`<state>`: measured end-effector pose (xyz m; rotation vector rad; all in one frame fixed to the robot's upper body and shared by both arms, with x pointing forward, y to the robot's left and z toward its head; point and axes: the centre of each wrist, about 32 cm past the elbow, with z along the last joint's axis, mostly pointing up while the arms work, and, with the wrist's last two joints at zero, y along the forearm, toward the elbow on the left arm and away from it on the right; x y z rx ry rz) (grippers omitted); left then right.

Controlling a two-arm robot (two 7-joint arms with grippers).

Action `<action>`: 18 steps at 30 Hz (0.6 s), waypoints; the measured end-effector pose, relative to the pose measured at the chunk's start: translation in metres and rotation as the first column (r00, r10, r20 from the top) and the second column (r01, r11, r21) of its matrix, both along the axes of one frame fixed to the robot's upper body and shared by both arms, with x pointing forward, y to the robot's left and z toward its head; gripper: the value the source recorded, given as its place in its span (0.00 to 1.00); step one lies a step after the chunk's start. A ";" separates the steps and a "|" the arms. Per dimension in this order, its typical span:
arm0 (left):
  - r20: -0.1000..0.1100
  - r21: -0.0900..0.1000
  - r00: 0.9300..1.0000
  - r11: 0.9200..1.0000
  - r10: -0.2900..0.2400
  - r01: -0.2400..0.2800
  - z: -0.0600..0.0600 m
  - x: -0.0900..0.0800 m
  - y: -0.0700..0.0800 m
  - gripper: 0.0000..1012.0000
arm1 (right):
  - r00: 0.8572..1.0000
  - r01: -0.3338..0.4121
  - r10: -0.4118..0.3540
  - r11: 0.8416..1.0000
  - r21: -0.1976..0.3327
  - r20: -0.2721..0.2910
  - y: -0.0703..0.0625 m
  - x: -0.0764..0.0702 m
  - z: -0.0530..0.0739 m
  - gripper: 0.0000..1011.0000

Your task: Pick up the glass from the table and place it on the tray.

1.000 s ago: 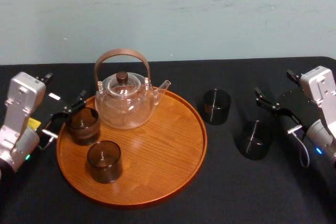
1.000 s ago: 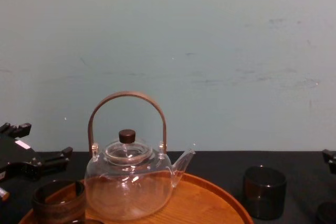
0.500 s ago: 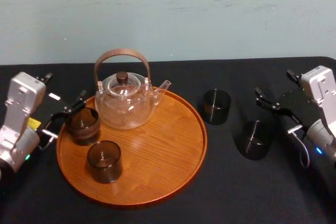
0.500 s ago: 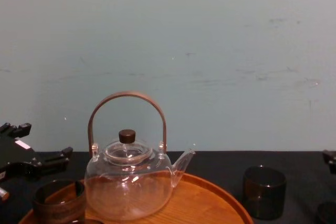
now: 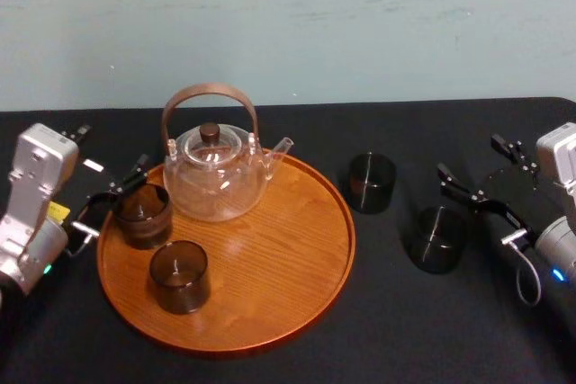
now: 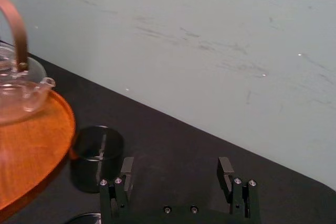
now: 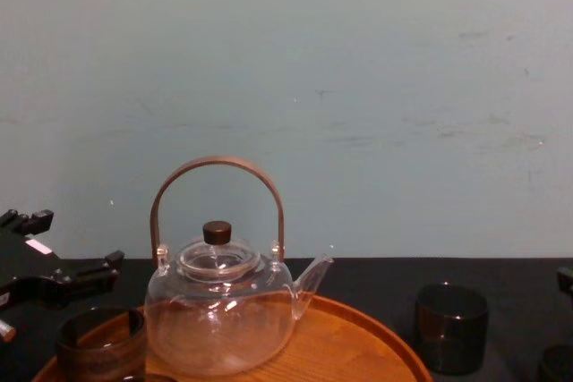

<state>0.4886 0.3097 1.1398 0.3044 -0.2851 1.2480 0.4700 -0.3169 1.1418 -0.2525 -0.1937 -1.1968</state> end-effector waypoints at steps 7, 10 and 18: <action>0.000 0.000 1.000 1.000 0.000 0.000 0.000 0.000 0.000 0.99 | 0.999 -0.034 0.035 0.999 0.012 -0.037 0.004 -0.013 0.005 0.99; 0.000 0.000 1.000 1.000 0.000 0.000 0.000 0.000 0.000 0.99 | 0.998 -0.043 0.044 0.999 0.012 -0.047 0.006 -0.019 0.007 0.99; 0.000 0.000 1.000 1.000 0.000 0.000 0.000 0.000 0.000 0.99 | 0.996 -0.060 0.061 0.998 0.012 -0.059 0.011 -0.032 0.011 0.99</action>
